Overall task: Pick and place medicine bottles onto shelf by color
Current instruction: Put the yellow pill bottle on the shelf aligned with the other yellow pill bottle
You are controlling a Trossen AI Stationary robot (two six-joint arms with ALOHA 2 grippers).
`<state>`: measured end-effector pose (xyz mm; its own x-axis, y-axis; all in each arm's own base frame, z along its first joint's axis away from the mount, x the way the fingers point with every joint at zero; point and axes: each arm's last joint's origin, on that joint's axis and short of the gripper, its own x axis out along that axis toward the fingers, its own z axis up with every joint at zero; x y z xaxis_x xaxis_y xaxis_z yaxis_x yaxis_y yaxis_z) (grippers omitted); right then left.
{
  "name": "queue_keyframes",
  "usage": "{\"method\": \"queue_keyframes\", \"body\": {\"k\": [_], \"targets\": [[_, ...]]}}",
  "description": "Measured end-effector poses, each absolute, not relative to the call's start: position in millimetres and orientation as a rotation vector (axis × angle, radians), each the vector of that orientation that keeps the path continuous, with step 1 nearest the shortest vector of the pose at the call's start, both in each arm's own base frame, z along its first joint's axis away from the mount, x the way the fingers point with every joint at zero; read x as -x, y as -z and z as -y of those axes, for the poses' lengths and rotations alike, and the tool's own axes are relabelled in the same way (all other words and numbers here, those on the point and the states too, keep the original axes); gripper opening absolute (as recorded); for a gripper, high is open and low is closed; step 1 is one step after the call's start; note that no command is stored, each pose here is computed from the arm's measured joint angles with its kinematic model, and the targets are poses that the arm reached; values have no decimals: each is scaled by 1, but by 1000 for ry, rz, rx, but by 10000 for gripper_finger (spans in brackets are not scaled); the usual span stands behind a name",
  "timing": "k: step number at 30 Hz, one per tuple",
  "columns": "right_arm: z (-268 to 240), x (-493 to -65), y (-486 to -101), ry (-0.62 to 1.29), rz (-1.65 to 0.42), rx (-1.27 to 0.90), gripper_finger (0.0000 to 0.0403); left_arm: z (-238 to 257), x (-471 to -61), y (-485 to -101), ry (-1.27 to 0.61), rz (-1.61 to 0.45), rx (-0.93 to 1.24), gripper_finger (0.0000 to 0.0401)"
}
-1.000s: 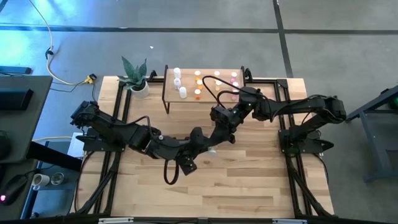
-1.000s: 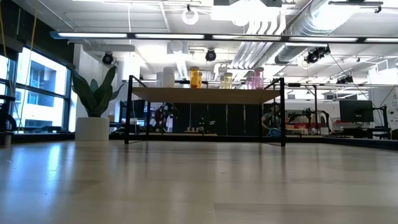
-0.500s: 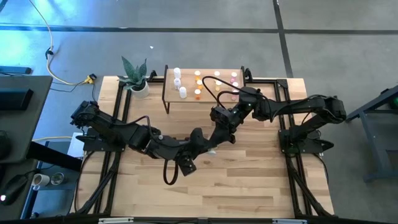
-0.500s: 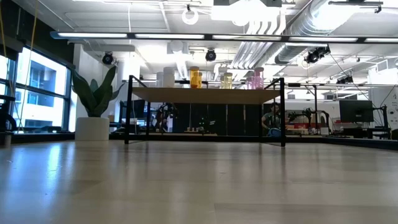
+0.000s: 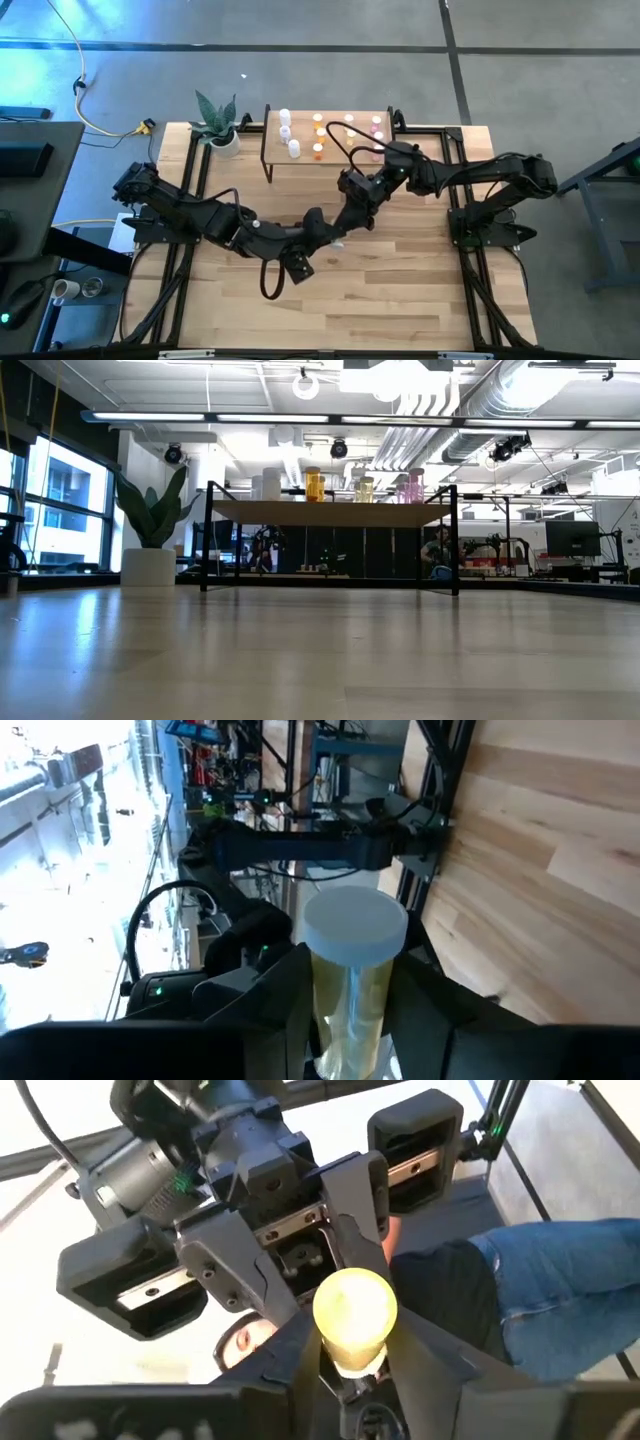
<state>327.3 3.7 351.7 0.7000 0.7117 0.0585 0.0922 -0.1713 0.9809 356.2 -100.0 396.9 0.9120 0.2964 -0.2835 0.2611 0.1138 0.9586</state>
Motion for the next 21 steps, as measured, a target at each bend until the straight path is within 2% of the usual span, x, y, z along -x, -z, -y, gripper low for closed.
{"method": "queue_keyframes", "body": {"k": [7,13,21], "targets": [[4,-329,-348,-542,-614,-1709,157,98,-357,-394,-51,-510,-1489,95],[18,-328,-349,-503,-572,-1743,162,97,-356,-394,-107,-541,-1481,95],[59,-325,-349,-389,-389,-1702,163,93,-357,-394,-167,-552,-1381,95]]}}
